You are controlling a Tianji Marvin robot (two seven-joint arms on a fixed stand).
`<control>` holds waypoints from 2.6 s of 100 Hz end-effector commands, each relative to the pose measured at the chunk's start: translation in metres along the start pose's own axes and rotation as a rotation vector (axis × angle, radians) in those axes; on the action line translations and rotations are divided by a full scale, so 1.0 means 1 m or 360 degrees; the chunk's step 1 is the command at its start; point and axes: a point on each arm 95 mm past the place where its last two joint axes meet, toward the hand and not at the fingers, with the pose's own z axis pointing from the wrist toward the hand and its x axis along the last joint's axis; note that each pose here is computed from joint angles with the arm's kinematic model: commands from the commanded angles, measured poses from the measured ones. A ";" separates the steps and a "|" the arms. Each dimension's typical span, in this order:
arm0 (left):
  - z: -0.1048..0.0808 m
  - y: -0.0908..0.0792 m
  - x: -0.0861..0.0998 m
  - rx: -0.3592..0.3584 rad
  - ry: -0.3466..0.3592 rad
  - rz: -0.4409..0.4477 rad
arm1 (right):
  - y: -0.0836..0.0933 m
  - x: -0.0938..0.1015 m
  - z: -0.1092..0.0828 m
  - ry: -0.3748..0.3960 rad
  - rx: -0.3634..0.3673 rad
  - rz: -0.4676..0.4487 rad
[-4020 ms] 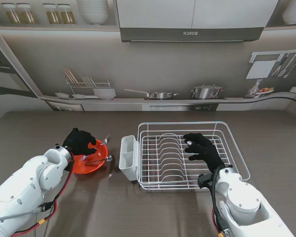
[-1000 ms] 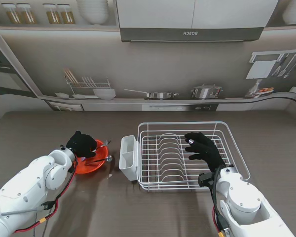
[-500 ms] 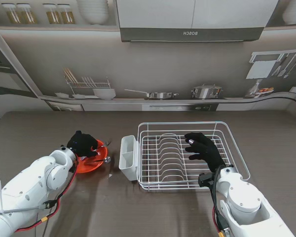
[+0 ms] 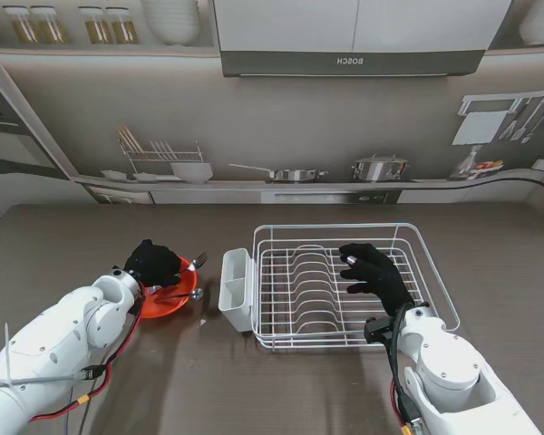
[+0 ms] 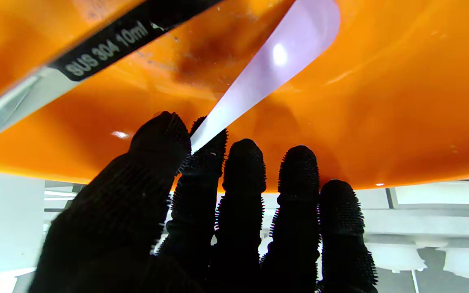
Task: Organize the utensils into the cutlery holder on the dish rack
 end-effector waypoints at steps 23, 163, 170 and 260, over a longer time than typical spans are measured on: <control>0.001 0.005 0.001 0.0012 0.0007 -0.0129 | -0.004 -0.001 -0.001 -0.0008 0.0025 0.0016; -0.003 0.006 -0.005 0.0151 -0.0018 -0.0364 | -0.006 -0.002 0.000 -0.0026 0.0030 0.0023; -0.003 0.007 -0.005 0.0153 -0.0015 -0.0368 | -0.006 -0.002 0.000 -0.0027 0.0031 0.0022; -0.002 -0.001 -0.009 0.0275 -0.0072 -0.0533 | -0.006 -0.003 0.000 -0.0026 0.0036 0.0024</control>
